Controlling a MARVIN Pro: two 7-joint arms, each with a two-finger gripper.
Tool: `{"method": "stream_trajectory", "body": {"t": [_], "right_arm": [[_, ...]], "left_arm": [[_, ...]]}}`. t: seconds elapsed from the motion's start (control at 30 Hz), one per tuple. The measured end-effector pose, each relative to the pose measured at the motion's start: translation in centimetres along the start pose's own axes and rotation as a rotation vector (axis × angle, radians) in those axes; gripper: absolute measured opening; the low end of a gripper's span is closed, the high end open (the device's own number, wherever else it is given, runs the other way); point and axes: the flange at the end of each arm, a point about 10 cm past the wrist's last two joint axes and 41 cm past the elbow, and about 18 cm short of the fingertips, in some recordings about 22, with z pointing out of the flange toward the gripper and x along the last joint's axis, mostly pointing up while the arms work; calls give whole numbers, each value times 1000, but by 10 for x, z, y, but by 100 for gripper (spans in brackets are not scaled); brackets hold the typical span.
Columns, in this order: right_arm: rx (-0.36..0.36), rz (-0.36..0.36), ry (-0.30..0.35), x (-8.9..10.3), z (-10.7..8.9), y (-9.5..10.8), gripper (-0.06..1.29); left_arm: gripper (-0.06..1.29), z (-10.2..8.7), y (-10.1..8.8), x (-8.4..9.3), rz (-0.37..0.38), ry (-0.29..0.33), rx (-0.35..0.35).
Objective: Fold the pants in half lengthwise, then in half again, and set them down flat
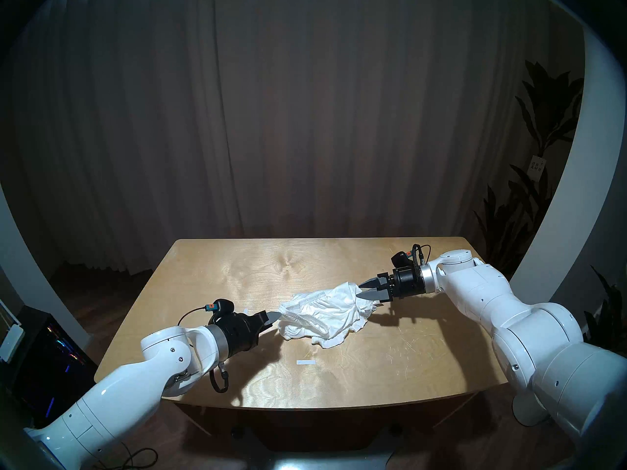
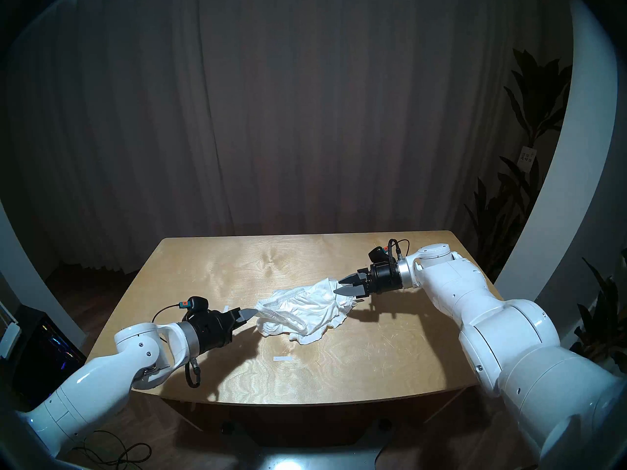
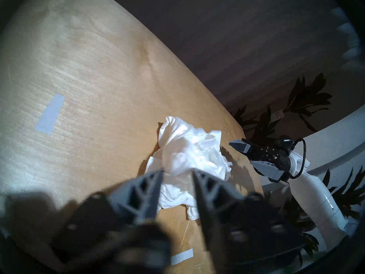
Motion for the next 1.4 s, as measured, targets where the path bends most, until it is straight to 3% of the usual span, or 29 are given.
{"method": "stream_trajectory", "body": {"t": [0.07,0.13,0.17,0.4,0.6,0.87,1.0,1.17,1.4], "right_arm": [[2,-10,11,6,-1,-1,118],[10,-27,29,16,-1,-4,118],[17,-36,38,22,1,-6,118],[86,-49,57,39,25,-21,118],[161,12,25,26,57,-37,118],[133,99,6,11,83,-49,118],[108,123,12,13,85,-52,118],[67,145,23,23,81,-56,118],[2,186,1,25,73,-54,118]], "left_arm": [[85,-1,2,-1,8,0,-6],[38,-3,4,-2,19,0,-13],[29,-5,5,-3,26,0,-17],[20,-13,5,-1,51,19,-25],[21,-24,1,9,64,71,-26],[29,-45,-6,30,99,208,-16],[33,-55,-11,38,128,277,-4],[10,-66,-16,43,157,349,6],[7,-72,-27,44,170,388,15]]}}
